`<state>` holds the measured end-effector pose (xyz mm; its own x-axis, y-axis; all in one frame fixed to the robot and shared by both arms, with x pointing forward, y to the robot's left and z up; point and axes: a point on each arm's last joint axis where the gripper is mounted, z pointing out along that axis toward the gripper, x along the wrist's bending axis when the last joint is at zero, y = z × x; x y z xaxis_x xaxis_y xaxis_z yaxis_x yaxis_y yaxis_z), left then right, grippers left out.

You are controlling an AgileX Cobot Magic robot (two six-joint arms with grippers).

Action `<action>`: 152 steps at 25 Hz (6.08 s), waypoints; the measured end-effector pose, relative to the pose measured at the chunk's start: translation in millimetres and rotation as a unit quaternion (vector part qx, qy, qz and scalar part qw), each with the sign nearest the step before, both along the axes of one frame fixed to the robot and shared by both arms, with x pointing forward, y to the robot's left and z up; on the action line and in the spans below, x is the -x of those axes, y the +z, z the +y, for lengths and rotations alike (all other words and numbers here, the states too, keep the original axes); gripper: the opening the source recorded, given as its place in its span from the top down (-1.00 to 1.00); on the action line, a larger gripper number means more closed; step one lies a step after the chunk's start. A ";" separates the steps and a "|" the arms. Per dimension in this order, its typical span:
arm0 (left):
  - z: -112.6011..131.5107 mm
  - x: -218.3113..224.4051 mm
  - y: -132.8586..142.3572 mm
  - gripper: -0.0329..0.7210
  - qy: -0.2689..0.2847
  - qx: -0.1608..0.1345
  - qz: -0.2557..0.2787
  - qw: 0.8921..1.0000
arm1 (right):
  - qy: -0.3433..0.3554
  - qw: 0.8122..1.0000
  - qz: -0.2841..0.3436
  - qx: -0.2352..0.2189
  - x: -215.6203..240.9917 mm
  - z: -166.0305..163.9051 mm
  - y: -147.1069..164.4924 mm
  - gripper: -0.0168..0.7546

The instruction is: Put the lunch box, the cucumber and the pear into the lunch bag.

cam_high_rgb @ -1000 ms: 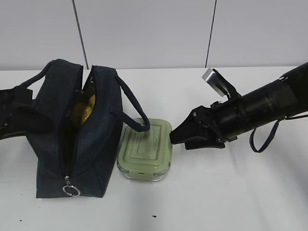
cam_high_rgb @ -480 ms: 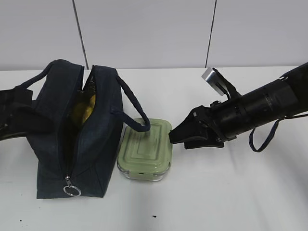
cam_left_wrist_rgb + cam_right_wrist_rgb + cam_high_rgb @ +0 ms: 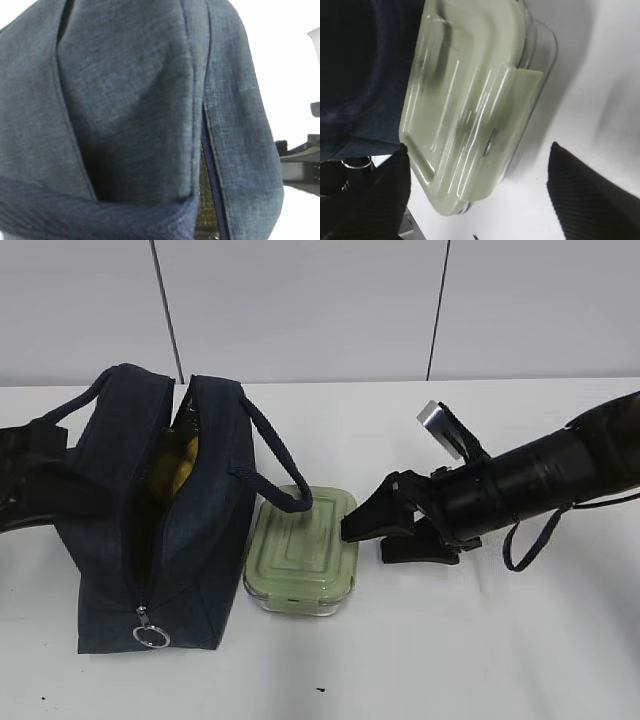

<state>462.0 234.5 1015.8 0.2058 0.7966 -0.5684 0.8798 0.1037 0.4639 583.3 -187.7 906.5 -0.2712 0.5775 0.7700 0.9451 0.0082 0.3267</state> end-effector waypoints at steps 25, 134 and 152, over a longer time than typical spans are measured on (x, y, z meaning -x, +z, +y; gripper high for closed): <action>-0.4 0.6 0.0 0.96 -0.003 0.001 0.002 1.000 | -0.023 0.999 0.013 -0.027 -10.2 30.1 -31.4 -0.54; -0.2 0.3 0.0 0.96 -0.001 0.001 0.001 1.000 | 0.093 0.986 -0.141 0.016 -32.3 161.5 57.1 -0.06; 0.0 0.0 0.0 0.96 0.000 0.000 0.000 1.000 | 0.130 0.964 -0.227 0.049 -46.8 150.0 146.1 -0.42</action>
<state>462.0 234.5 1015.8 0.2059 0.7967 -0.5682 0.8798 0.1035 0.4640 630.1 -37.7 1052.5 -0.7122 0.5095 0.4829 0.6671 0.2773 0.6914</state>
